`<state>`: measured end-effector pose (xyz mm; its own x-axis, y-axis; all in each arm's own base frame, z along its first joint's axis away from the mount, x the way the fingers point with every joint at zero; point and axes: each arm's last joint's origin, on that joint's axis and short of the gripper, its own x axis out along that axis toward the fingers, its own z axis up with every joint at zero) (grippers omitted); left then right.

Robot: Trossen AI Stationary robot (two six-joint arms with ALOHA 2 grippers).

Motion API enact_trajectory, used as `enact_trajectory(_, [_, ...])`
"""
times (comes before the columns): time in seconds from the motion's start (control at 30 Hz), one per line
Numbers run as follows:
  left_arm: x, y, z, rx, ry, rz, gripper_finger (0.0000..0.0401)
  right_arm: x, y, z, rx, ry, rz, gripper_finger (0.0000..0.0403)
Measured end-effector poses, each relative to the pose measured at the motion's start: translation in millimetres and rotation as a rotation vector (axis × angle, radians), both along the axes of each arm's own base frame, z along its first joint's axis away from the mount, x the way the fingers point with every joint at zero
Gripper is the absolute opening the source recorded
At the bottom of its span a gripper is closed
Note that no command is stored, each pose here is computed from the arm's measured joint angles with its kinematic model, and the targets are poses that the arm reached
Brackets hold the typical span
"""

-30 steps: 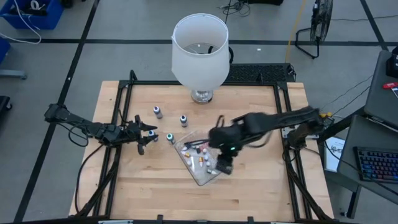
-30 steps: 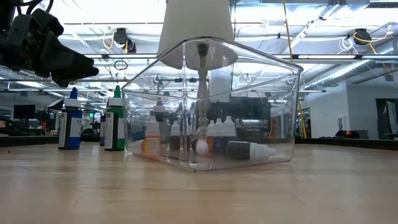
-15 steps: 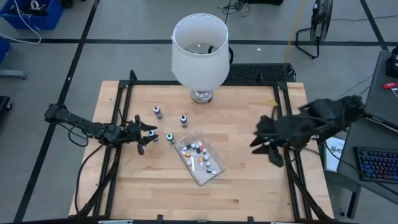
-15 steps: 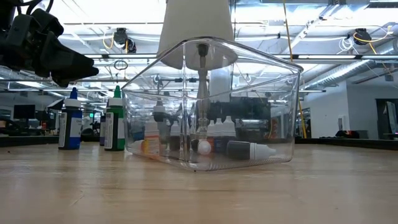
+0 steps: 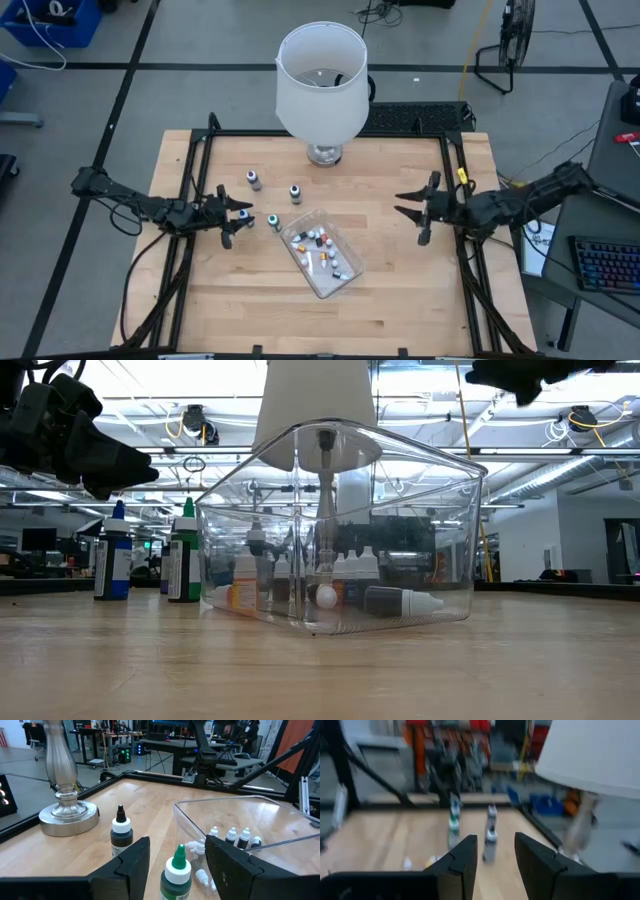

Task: Pick & Place food coloring
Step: Put the violet food coloring bottle into the bin

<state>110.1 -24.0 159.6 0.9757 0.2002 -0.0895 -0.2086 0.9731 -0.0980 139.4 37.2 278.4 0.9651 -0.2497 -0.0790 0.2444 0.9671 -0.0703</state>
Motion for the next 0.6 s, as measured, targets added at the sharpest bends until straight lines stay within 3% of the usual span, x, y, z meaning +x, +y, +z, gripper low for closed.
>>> enact_trajectory(0.13, [0,0,0,0.0,0.0,0.0,0.0191,-9,-14,-28,0.031,-0.205,0.089,0.0118])
enact_trajectory(0.27, [0,0,0,0.0,0.0,0.0,0.0191,-20,-28,-37,0.152,-0.332,0.165,0.0118])
enact_trajectory(0.47, [0,0,0,0.0,0.0,0.0,0.0191,-23,-38,-49,0.234,-0.216,0.317,0.0118])
enact_trajectory(0.6, [0,0,0,0.0,0.0,0.0,0.0191,-21,-41,-56,0.202,-0.142,0.296,0.0121])
